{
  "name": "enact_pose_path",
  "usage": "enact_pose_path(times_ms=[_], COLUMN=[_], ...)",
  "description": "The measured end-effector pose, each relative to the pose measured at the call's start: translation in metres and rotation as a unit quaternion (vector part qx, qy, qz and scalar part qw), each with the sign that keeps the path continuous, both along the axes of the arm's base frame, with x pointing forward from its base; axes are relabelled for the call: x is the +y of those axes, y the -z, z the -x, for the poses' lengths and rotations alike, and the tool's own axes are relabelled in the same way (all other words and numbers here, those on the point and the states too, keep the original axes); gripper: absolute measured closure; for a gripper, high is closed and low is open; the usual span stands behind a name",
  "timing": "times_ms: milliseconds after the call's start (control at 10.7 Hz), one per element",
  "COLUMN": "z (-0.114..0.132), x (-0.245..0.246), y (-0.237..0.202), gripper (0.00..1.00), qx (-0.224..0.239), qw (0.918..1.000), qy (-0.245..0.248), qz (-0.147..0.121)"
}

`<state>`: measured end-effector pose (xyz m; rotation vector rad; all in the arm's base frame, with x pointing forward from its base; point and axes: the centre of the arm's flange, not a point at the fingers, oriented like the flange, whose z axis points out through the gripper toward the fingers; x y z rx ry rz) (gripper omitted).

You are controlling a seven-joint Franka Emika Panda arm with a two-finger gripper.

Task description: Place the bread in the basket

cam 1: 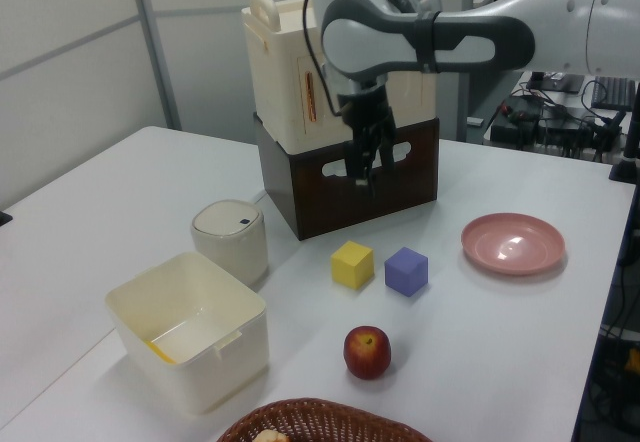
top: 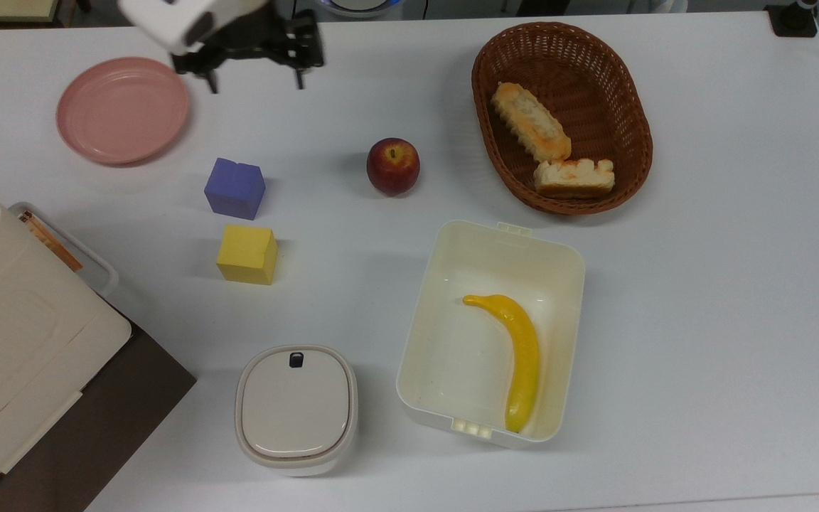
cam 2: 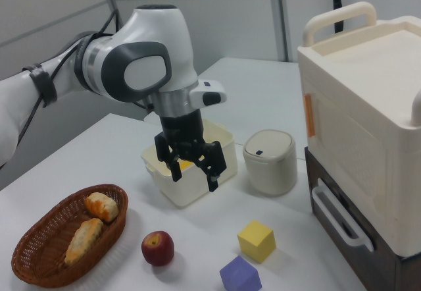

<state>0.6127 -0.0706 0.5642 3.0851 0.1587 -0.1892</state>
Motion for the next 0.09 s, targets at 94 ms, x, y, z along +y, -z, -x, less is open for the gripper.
enact_pose_path(times_ms=[94], z=[0.0005], x=[-0.007], y=[-0.0012], gripper=[0.0], qx=[-0.003], qw=[1.0], qy=[0.002], qz=[0.0])
